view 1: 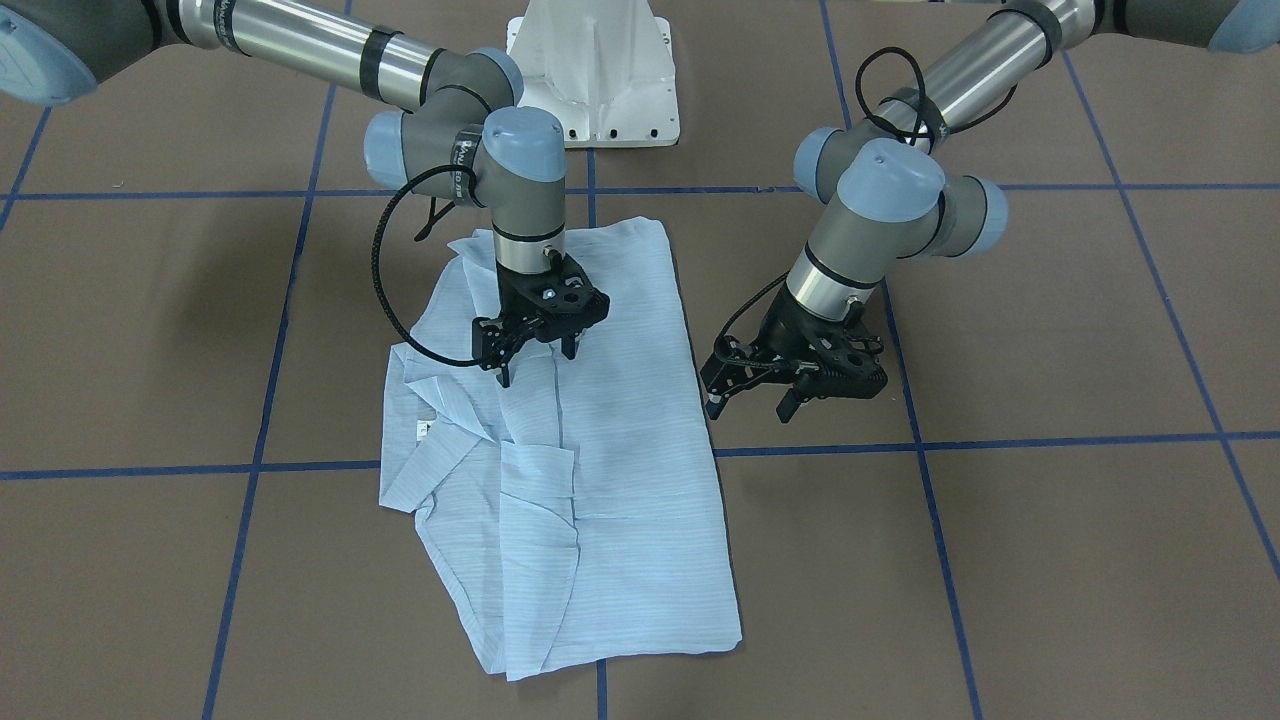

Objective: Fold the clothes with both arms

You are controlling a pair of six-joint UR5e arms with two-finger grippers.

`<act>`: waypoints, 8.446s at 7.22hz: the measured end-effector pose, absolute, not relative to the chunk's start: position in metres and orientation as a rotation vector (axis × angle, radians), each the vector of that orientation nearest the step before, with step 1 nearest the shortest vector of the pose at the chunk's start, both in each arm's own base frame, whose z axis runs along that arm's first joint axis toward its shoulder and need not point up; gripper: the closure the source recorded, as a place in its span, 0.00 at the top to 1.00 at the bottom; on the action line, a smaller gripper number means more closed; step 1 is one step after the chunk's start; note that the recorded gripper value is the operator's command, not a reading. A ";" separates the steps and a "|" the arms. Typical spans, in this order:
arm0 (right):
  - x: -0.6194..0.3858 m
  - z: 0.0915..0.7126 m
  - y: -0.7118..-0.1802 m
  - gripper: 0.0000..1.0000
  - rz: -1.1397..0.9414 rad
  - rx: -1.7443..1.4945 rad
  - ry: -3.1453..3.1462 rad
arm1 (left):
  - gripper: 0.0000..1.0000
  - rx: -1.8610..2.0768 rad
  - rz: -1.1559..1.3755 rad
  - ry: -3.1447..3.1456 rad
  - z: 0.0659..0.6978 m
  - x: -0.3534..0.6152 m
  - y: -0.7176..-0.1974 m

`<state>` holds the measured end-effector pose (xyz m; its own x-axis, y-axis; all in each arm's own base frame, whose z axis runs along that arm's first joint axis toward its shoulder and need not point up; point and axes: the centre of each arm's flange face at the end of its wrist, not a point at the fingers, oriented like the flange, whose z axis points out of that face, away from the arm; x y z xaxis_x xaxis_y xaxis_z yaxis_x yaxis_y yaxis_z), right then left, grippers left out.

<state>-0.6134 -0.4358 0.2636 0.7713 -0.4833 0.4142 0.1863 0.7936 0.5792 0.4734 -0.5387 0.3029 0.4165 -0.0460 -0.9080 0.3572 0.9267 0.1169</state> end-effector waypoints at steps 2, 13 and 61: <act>-0.599 0.259 -0.440 1.00 -0.371 0.552 -0.596 | 1.00 0.311 -0.261 1.110 0.307 0.476 -0.541; -0.602 0.271 -0.429 1.00 -0.377 0.531 -0.586 | 1.00 0.322 -0.247 1.135 0.322 0.484 -0.544; -0.435 0.295 -0.531 1.00 -0.098 0.194 -0.920 | 1.00 0.150 -0.218 1.209 0.256 0.459 -0.475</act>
